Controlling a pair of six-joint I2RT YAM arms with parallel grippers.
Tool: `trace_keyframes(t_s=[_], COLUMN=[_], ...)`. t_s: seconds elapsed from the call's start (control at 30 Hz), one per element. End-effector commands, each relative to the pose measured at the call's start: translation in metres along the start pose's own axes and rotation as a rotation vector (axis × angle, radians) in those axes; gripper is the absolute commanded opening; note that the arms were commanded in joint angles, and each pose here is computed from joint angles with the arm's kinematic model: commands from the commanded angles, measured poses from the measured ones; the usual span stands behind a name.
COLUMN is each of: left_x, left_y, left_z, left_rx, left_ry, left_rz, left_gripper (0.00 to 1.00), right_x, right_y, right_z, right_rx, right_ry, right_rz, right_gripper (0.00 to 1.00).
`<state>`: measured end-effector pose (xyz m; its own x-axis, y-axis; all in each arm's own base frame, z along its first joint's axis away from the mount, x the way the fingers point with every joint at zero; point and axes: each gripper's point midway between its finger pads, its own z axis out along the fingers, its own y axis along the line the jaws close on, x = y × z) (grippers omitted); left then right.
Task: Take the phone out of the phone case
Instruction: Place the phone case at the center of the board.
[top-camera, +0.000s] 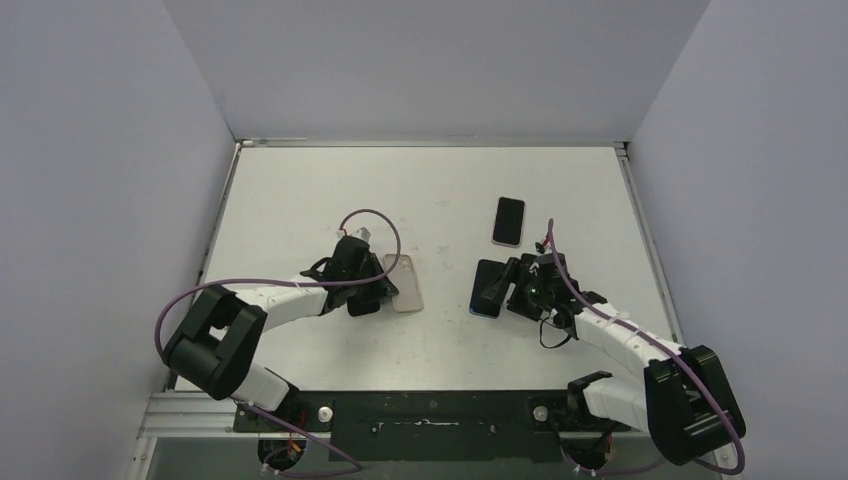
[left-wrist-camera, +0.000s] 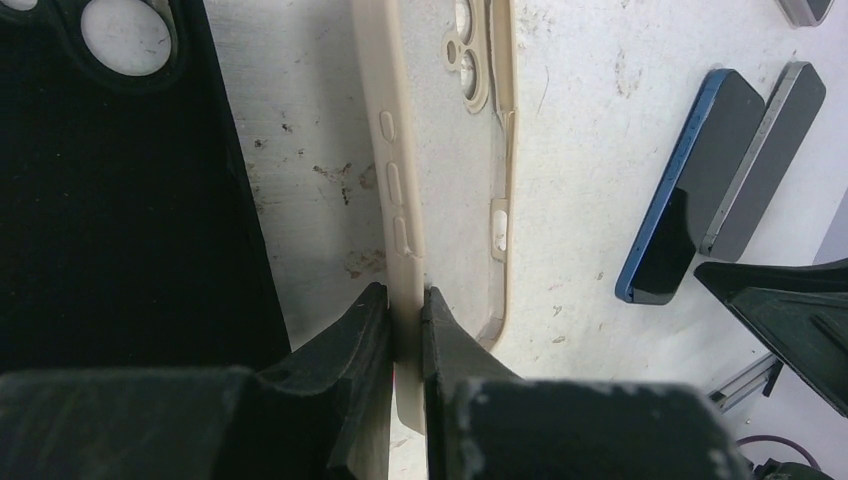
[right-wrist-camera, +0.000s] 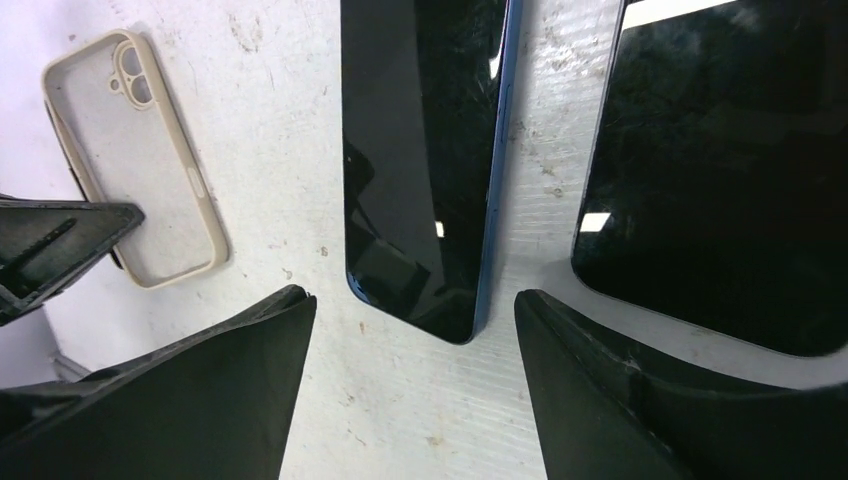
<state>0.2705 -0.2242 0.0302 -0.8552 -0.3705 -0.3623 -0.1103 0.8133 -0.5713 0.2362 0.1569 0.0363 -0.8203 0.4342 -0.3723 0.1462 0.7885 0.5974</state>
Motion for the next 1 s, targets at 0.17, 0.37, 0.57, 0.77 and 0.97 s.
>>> trace_keyframes(t_s=[0.17, 0.37, 0.57, 0.77, 0.97], left_x=[-0.009, -0.011, -0.013, -0.016, -0.027], left_y=[0.028, 0.041, 0.05, 0.047, 0.033], left_z=[-0.008, -0.017, -0.023, -0.03, -0.045], left_rx=[-0.138, -0.175, -0.197, -0.188, -0.157], left_ry=[-0.05, -0.067, -0.072, -0.081, -0.111], left_rz=[-0.009, -0.01, -0.007, 0.012, 0.04], left_gripper=[0.09, 0.11, 0.27, 0.48, 0.64], right_x=[-0.034, -0.067, -0.097, -0.125, -0.149], right_y=[0.007, 0.024, 0.03, 0.037, 0.041], right_z=[-0.029, -0.04, -0.042, -0.043, -0.036], right_rx=[0.07, 0.081, 0.134, 0.16, 0.189], right_ry=[-0.074, -0.149, -0.197, -0.265, -0.305], right_rz=[-0.213, -0.345, -0.429, -0.467, -0.47], right_gripper=[0.8, 0.89, 0.95, 1.0, 1.0])
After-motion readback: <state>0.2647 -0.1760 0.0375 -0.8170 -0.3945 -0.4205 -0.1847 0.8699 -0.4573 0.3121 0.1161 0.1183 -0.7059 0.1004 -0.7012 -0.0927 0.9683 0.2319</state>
